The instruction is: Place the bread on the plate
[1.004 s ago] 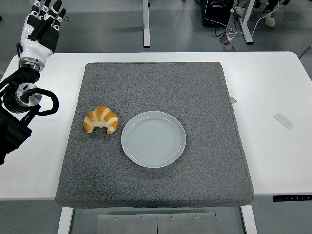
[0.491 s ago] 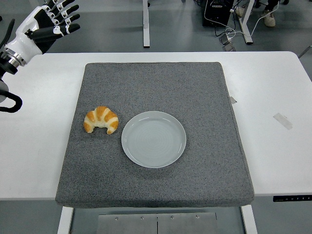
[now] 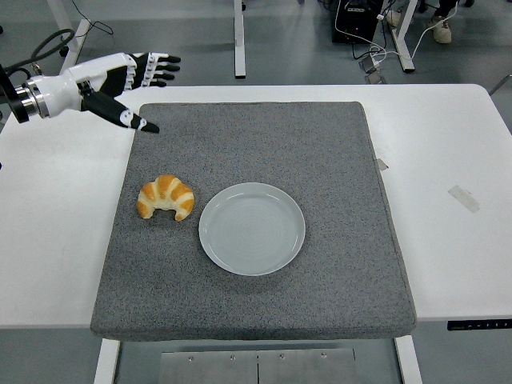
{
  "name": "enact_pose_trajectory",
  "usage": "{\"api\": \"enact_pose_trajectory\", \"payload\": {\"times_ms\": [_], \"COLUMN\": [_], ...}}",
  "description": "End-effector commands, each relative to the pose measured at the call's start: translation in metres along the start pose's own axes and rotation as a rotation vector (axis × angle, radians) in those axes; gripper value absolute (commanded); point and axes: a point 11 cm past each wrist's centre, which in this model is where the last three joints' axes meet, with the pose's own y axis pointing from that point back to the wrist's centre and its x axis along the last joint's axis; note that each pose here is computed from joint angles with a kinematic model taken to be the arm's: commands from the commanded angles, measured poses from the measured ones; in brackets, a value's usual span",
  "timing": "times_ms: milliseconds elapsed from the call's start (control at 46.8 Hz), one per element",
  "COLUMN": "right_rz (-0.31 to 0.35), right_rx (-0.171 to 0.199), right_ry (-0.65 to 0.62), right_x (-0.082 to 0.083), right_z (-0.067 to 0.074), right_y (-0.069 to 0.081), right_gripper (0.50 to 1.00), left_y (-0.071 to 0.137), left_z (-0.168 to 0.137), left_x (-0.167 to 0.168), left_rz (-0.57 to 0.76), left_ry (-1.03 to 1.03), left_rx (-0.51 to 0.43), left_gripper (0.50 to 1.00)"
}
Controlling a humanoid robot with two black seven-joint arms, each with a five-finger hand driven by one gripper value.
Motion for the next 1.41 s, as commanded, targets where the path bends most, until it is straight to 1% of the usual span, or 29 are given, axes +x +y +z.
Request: {"api": "enact_pose_trajectory", "payload": {"times_ms": [0,85,256,406,705,855,1026,1111,1389], "right_rz": [0.001,0.001,-0.001,-0.001,-0.001,-0.001,0.001,0.001,0.001], "right_rx": [0.0,0.0,0.0,0.0,0.001,0.001,0.001,0.001,0.002], "right_ry": [0.0,0.0,0.001,0.001,0.002,0.002,0.002,0.0,-0.001], "right_x": [0.0,0.0,0.0,0.0,0.0,0.0,0.0,0.0,0.0], "right_z": [0.0,0.0,0.0,0.0,-0.001,-0.001,-0.001,-0.001,-0.001], "right_y": [0.0,0.0,0.0,0.0,0.0,0.0,0.0,0.0,0.0], "right_gripper": [1.0,1.0,1.0,1.0,1.0,1.0,1.0,1.0,1.0], "left_y": [0.0,0.001,0.0,-0.006,-0.012,-0.026,-0.034,-0.034,-0.034], "left_z": [-0.01,-0.02,-0.026,-0.023,-0.025,-0.024,-0.024,-0.025,-0.03], "left_x": [-0.009,-0.017,-0.025,-0.039,-0.047,-0.06,-0.067,-0.069,-0.072], "left_rz": [-0.056,-0.096,-0.176,-0.245,-0.27,-0.291,-0.298,-0.304,-0.302], "left_ry": [-0.048,-0.076,-0.186,-0.288,-0.386,-0.417,-0.433,-0.443,-0.461], "left_rx": [0.064,0.11,0.18,0.189,0.201,0.184,0.17,0.173,0.179], "left_gripper": [0.989,0.987,0.983,0.983,0.977,0.974,0.955,0.949,0.905]}}
